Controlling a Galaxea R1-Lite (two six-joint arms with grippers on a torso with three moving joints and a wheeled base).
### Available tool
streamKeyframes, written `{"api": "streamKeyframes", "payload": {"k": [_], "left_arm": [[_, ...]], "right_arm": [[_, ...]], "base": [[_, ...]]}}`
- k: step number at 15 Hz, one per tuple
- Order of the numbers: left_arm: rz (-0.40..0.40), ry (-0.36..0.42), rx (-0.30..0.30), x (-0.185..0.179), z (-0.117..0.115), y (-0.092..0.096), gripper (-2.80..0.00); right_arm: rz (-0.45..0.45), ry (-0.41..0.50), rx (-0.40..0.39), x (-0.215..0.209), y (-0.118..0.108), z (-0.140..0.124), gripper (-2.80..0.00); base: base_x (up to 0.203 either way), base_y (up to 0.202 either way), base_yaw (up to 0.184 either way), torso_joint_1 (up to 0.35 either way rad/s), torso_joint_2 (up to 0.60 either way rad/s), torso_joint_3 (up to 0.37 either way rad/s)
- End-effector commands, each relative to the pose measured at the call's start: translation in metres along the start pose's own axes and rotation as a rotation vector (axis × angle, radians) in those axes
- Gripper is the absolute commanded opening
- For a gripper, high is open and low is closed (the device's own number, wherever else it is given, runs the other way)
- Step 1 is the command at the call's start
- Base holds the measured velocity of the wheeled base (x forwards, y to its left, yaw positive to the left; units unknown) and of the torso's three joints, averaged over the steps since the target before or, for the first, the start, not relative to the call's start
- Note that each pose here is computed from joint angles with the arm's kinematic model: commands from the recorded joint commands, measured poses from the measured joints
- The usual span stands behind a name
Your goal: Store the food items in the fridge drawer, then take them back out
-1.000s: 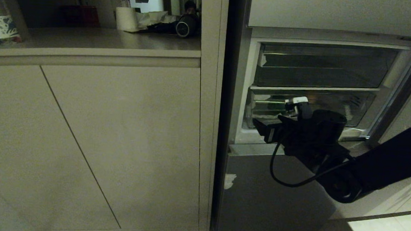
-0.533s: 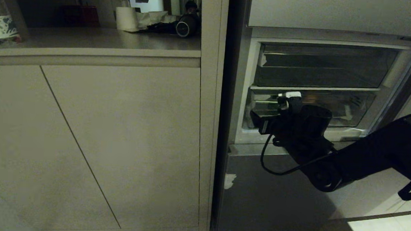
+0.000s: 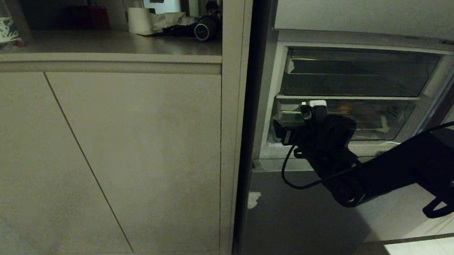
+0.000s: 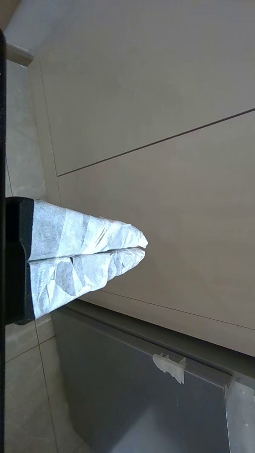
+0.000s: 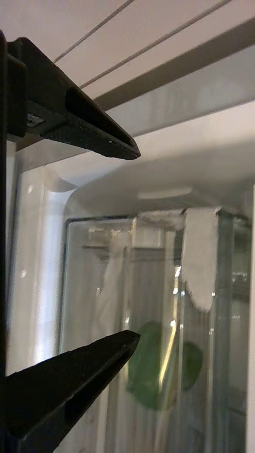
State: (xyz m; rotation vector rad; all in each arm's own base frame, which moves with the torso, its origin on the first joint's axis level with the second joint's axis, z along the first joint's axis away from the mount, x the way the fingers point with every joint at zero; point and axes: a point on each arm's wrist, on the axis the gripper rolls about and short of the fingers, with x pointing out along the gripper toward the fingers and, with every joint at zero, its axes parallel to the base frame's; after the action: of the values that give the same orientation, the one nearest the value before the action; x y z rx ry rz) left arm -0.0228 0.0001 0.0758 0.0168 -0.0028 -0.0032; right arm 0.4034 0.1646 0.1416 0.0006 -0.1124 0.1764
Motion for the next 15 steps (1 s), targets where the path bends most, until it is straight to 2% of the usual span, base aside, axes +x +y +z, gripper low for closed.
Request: {"api": "streamKeyframes", "payload": {"k": [1,15], "left_arm": [[0.0,0.001,0.0,0.0,0.0,0.0,-2.8],[0.0,0.001,0.0,0.0,0.0,0.0,-2.8]], "right_arm": [[-0.003,-0.012,0.0,0.005,0.001,-0.002,0.0],[-0.008,-0.05,0.008,0.015,0.001,0.008,0.0]], "base": [[0.0,0.0,0.0,0.0,0.0,0.0],[0.0,0.0,0.0,0.0,0.0,0.0]]}}
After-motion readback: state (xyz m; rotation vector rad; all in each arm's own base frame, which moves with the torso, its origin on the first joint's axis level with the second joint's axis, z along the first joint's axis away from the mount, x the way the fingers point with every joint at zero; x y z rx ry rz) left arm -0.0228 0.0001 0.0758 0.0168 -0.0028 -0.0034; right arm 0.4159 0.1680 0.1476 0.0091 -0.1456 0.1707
